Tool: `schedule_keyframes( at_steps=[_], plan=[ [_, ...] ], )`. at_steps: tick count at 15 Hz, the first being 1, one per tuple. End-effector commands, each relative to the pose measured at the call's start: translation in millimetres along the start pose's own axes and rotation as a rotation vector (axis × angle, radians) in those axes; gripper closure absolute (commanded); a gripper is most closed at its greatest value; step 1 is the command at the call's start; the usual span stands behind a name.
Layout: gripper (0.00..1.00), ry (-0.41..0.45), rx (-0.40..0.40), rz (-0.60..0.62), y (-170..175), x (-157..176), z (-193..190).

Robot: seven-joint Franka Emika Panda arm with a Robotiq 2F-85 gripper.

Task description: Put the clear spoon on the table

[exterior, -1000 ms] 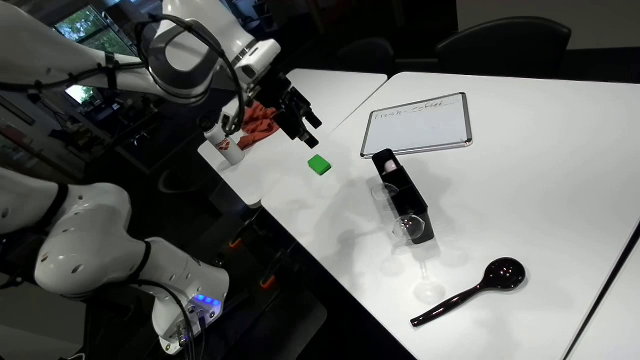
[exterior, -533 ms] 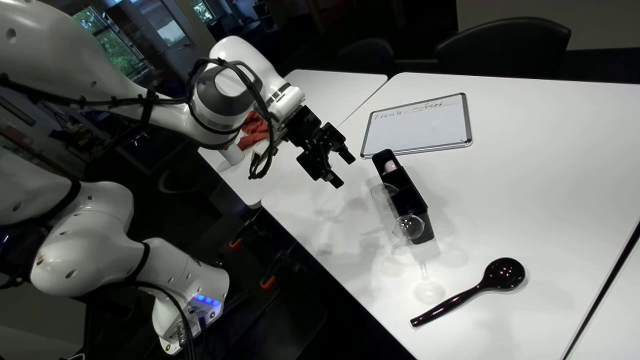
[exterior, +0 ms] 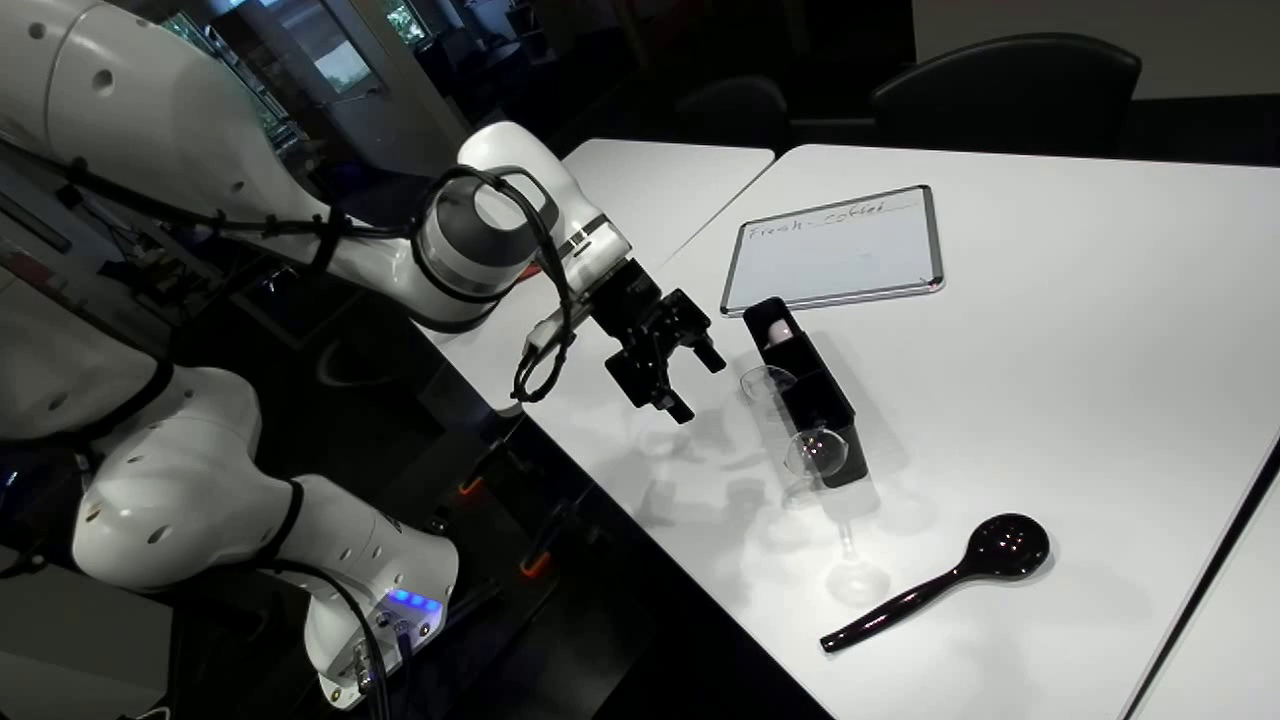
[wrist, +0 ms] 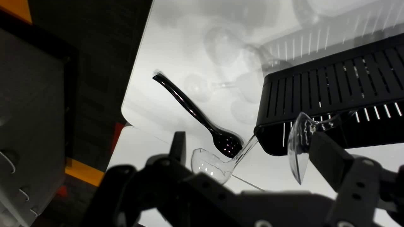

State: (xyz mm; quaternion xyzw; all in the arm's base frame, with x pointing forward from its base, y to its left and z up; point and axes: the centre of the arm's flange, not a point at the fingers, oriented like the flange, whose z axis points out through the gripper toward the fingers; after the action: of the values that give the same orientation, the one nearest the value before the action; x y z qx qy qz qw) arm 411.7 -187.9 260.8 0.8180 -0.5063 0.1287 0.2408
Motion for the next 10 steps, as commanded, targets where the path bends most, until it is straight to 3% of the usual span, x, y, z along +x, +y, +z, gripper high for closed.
schedule_keyframes(
  at_steps=[1,10],
  plan=[
    [0.00,0.032,0.011,0.046,-5,4,-2],
    [0.00,0.108,0.007,0.068,-24,29,-1]
  ],
)
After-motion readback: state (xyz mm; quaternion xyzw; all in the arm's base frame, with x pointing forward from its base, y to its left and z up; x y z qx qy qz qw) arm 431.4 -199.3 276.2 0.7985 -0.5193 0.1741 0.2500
